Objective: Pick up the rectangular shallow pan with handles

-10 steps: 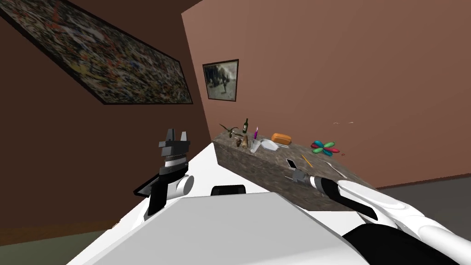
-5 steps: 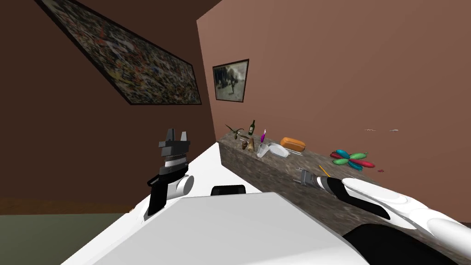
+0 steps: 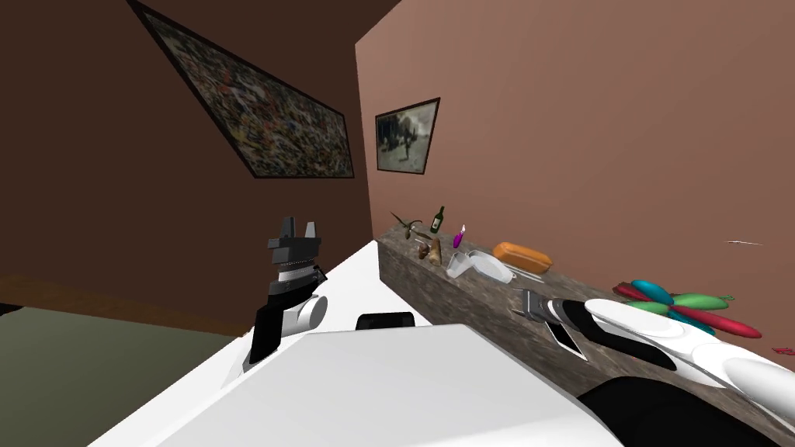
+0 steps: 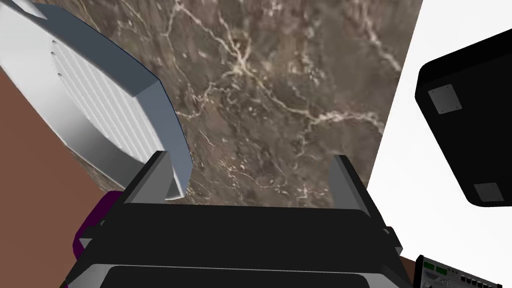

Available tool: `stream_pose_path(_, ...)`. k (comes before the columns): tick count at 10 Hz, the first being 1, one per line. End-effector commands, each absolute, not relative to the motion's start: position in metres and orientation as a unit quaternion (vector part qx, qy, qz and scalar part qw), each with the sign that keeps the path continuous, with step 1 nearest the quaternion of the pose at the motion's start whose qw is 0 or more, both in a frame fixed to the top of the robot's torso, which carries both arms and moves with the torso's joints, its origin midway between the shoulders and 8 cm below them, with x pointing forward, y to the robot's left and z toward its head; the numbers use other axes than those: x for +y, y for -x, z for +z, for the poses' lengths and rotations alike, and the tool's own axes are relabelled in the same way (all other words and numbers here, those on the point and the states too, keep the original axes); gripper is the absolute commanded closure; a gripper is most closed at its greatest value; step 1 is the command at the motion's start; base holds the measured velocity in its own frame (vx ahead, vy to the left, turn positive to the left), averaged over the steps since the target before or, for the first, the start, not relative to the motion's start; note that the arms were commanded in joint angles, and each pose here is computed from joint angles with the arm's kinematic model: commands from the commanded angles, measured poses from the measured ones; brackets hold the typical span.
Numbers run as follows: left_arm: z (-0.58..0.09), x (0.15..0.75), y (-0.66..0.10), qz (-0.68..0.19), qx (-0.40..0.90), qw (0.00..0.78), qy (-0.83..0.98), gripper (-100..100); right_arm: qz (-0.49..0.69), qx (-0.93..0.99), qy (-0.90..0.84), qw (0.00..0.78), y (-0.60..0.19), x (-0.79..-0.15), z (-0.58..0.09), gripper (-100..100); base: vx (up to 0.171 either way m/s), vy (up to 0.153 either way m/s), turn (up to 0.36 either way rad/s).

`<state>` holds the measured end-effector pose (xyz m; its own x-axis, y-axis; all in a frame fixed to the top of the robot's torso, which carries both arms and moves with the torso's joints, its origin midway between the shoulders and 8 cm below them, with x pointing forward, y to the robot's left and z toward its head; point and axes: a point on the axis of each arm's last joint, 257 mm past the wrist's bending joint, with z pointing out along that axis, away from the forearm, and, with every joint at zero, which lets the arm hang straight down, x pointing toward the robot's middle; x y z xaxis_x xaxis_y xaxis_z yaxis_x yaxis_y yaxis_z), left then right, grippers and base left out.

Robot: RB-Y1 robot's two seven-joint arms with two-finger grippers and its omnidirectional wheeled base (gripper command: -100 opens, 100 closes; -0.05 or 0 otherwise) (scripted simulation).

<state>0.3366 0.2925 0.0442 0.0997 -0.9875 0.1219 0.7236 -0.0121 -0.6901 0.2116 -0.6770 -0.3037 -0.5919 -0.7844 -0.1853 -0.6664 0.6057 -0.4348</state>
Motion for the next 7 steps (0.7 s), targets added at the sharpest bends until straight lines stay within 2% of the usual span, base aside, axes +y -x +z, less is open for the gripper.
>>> stream_pose_path(1,0.044,0.293,-0.337,-0.638,0.209,0.671,0.316,0,-0.169,0.877,0.417,0.169,-0.201,-0.685,-0.301,-100,0.096,0.016,0.066)
stream_pose_path(2,0.044,0.293,-0.337,-0.637,0.209,0.671,0.316,0,-0.169,0.877,0.417,0.169,-0.201,-0.685,-0.301,-100,0.029,0.003,-0.042)
stream_pose_path(3,0.044,0.293,-0.337,-0.638,0.209,0.671,0.316,0,-0.189,0.876,0.421,0.136,-0.184,-0.709,-0.301,-100,0.081,0.011,0.301)
stream_pose_path(7,0.044,0.293,-0.337,-0.638,0.209,0.671,0.316,0,-0.208,0.88,0.418,0.091,-0.15,-0.737,-0.307,-100,0.12,-0.003,0.22)
